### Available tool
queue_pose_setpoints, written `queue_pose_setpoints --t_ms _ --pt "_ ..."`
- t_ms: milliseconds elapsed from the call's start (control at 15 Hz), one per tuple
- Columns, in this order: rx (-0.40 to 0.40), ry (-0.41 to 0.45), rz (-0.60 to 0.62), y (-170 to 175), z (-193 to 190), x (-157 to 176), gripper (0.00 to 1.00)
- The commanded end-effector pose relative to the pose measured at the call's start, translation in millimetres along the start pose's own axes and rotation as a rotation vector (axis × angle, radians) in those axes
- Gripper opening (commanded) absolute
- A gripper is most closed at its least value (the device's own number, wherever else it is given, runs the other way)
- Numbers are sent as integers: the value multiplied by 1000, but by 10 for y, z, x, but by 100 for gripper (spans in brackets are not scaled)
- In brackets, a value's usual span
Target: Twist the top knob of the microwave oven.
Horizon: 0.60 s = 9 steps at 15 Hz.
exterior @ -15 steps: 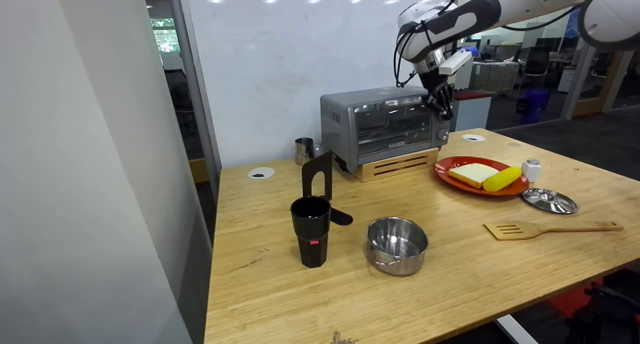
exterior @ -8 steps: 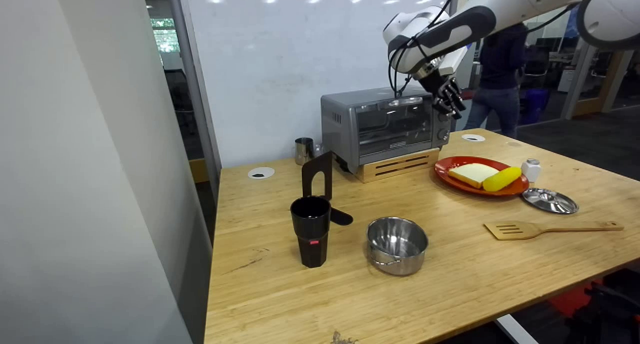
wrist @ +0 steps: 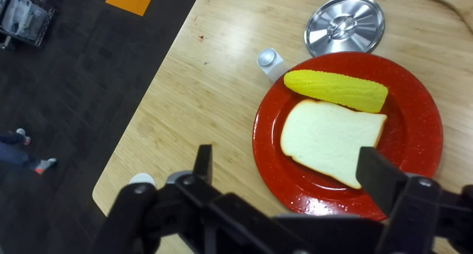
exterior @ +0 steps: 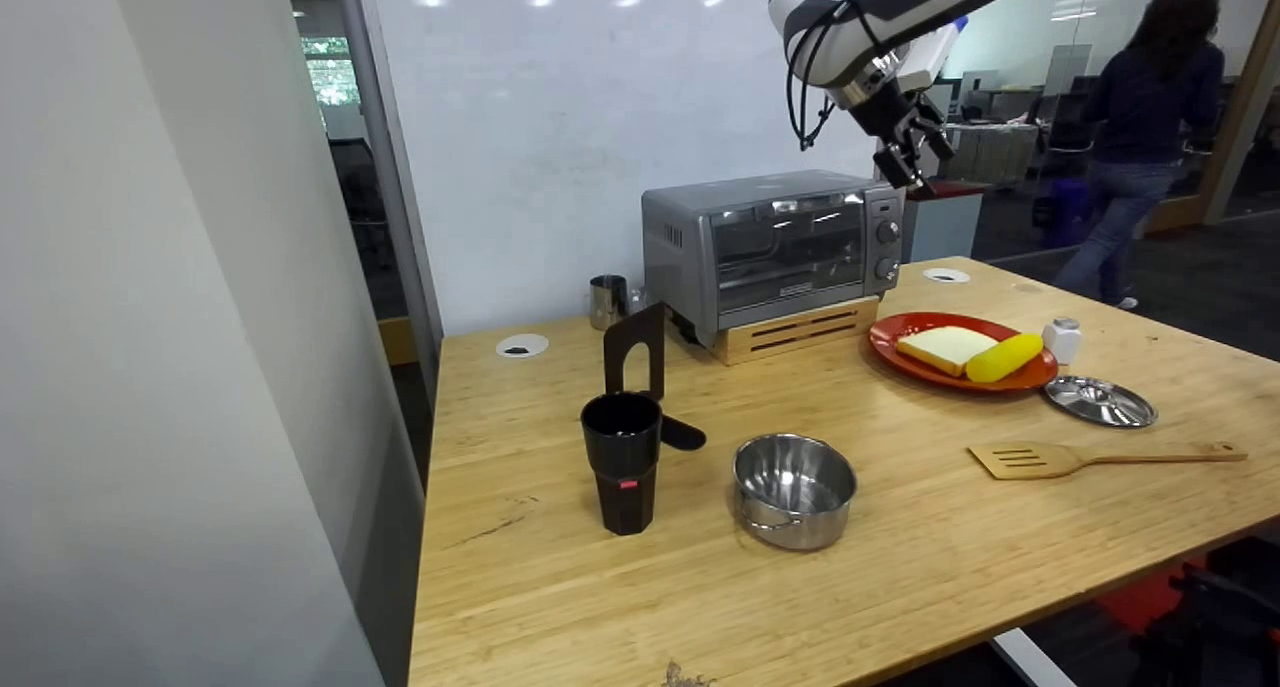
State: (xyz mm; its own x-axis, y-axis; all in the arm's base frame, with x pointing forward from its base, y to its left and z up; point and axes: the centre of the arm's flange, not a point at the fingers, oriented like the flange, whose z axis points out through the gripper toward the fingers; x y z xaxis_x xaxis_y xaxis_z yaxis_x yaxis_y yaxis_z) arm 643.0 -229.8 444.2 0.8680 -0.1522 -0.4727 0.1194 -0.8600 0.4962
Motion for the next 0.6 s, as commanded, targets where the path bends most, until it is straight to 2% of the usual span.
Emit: queue_pose_setpoints --t_ms 0,267,467,533 --pt "19 87 47 -255 -76 -655 100" --pt "53 189 120 -413 -260 -1006 100" --pt "69 311 163 -548 -300 -1239 100" --pt "75 382 180 -601 -309 -1319 100"
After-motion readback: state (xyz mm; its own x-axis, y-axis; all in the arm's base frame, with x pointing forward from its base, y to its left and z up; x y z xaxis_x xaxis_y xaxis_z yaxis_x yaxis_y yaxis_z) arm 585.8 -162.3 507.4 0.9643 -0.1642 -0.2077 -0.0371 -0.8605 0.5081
